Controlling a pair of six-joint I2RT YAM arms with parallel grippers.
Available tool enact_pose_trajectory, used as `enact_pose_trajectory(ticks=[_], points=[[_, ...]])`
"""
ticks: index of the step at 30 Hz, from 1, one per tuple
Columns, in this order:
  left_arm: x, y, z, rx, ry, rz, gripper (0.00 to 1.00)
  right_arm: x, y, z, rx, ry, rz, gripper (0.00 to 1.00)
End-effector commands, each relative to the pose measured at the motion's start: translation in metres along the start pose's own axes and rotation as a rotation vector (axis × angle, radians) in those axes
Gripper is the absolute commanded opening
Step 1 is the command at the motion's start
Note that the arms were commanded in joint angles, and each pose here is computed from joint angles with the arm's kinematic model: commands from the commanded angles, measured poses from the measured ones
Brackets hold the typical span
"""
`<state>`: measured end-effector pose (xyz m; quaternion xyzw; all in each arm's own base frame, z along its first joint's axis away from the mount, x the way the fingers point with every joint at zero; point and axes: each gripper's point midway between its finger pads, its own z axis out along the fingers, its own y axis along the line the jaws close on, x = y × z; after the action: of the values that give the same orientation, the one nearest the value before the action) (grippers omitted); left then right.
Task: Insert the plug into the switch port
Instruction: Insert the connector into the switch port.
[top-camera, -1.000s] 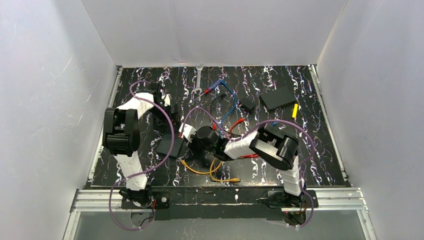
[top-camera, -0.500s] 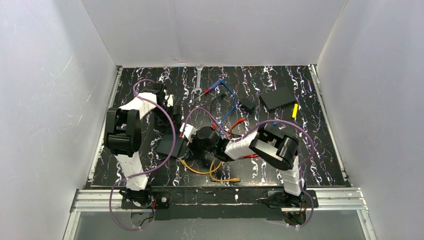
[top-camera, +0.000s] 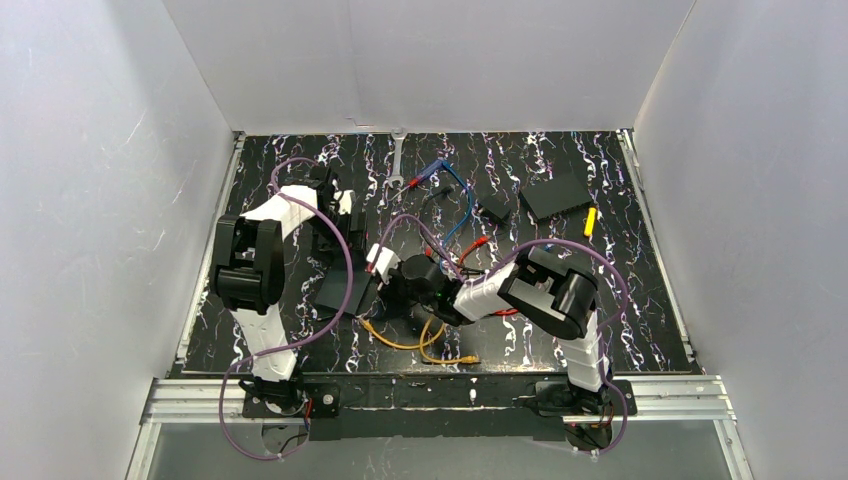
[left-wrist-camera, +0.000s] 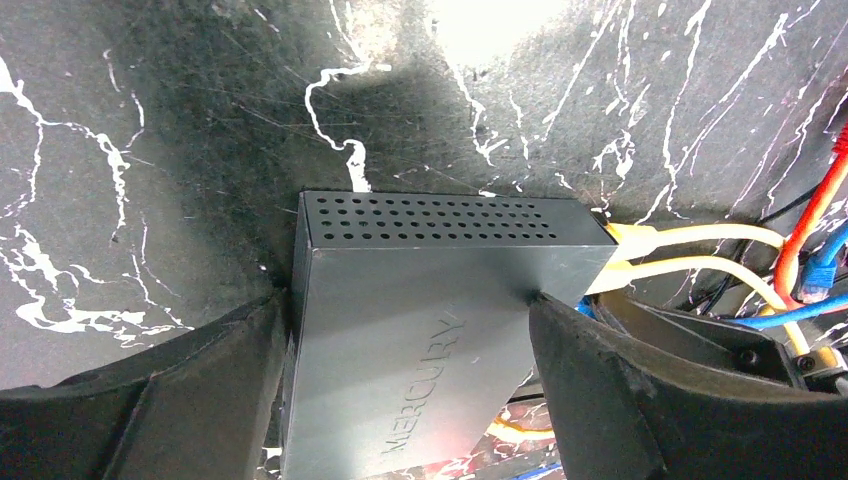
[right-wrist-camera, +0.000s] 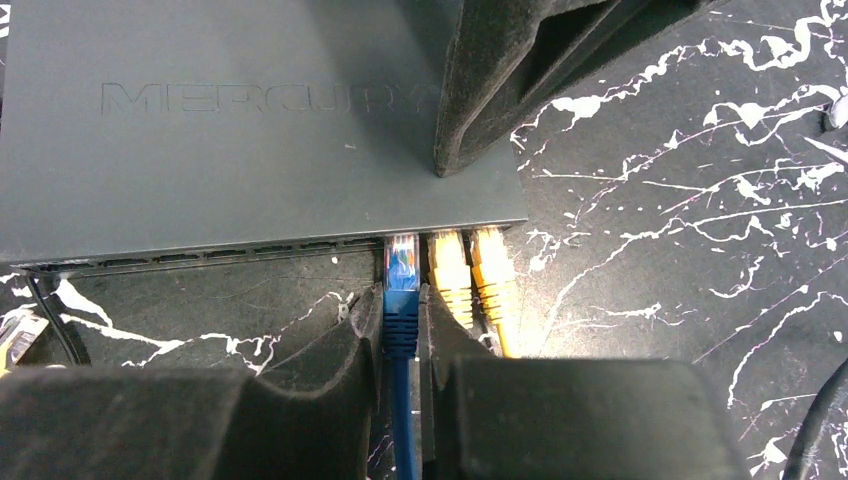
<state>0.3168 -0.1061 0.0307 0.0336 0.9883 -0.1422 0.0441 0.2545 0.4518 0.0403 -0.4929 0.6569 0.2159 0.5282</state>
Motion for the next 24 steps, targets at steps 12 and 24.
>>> enact_pose_trajectory(ticks=[12, 24], points=[[0.022, -0.039, 0.005, 0.097, 0.08, 0.101, 0.84, -0.062, -0.002, 0.012, -0.066, -0.271, 0.016, 0.01], [0.019, -0.017, 0.005, -0.041, 0.069, 0.088, 0.84, -0.061, -0.007, 0.005, -0.047, -0.253, 0.015, 0.08]])
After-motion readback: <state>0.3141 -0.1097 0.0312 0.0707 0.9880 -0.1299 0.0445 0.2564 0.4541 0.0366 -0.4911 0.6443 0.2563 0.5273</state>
